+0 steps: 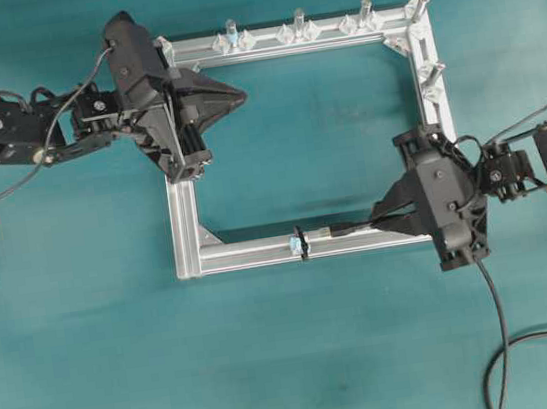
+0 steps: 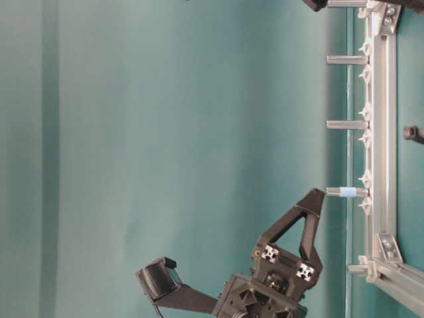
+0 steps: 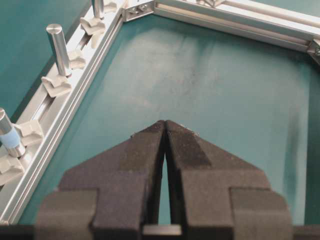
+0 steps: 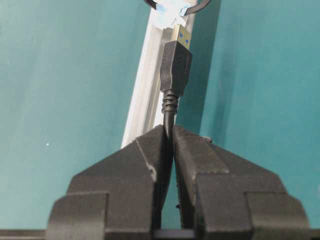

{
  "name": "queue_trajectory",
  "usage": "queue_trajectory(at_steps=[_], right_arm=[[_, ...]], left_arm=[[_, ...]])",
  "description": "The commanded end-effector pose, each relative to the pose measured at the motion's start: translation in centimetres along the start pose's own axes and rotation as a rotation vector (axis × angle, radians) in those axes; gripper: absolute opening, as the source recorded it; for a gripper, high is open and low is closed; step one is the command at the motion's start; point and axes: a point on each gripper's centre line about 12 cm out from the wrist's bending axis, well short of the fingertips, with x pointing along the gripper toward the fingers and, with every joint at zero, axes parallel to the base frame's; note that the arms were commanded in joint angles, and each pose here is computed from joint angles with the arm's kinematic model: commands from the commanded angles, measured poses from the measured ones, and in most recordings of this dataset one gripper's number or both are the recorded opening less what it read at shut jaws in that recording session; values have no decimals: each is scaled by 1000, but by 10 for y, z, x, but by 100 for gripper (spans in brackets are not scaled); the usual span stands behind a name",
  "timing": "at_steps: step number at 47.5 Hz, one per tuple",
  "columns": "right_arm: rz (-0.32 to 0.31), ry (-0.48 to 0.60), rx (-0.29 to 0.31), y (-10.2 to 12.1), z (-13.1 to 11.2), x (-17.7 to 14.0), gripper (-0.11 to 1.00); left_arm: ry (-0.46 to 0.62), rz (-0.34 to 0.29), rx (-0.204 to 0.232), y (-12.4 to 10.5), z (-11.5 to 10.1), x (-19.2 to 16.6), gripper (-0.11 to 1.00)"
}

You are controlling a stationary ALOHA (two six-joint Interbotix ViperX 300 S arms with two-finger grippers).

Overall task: Insert the wire through the string loop located in the center.
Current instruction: 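Lift the cable and carry it toward the near frame rail, then push the USB plug leftward through the black zip-tie loop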

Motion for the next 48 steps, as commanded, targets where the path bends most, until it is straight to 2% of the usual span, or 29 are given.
queue_trajectory(at_steps=[1, 48], right_arm=[[-1, -38, -1, -1, 9, -4, 7], [-1, -54, 3, -1, 13, -3, 7]], left_arm=[[-35, -7, -3, -2, 11, -3, 1], [-29, -7, -5, -2, 9, -4, 1]])
